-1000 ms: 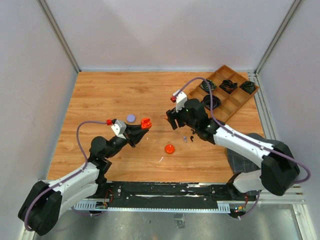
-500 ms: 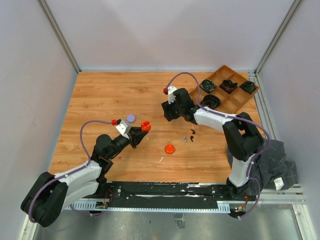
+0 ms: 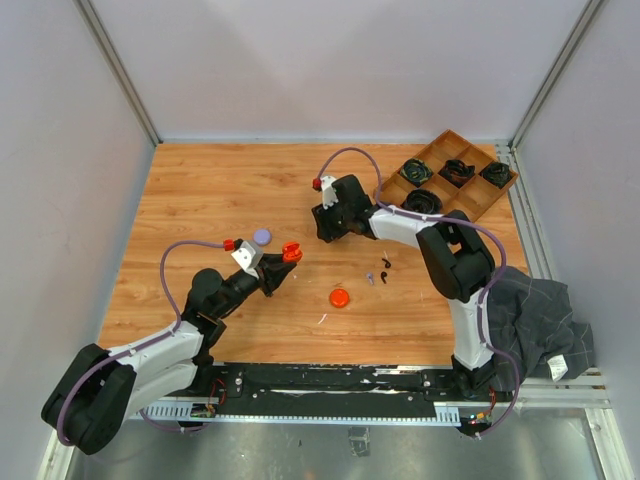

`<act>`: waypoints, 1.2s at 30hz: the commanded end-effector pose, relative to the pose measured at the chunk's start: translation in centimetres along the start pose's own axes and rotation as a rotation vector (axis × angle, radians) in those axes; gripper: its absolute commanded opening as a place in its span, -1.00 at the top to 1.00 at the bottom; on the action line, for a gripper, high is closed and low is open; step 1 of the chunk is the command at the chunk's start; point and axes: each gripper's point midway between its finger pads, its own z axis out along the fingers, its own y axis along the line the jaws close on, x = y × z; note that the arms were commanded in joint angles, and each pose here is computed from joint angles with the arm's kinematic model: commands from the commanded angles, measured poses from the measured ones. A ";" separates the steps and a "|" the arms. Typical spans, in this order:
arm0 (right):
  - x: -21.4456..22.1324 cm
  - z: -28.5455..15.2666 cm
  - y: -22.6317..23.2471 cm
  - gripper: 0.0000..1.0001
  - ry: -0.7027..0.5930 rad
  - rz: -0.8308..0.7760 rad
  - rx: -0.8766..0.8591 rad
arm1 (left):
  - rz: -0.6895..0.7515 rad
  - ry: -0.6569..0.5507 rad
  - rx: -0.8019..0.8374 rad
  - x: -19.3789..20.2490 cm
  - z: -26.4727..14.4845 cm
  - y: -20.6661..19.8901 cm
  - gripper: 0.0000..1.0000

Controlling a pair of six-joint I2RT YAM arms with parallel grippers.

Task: Insert the wireless bluetooth earbuds into the charging case
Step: Pick up the earbud from the center of the board.

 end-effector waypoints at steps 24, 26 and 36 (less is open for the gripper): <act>0.1 -7.2 2.4 0.17 0.102 -0.030 -0.050 | 0.010 -0.026 0.026 -0.7 0.0 -0.3 0.99; -0.2 -7.5 1.3 0.18 0.115 -0.029 0.012 | 0.010 -0.026 0.025 -0.7 0.0 -0.3 0.99; 0.9 -5.7 -1.4 0.28 0.241 0.028 0.160 | 0.011 -0.027 0.025 -0.7 0.0 -0.3 1.00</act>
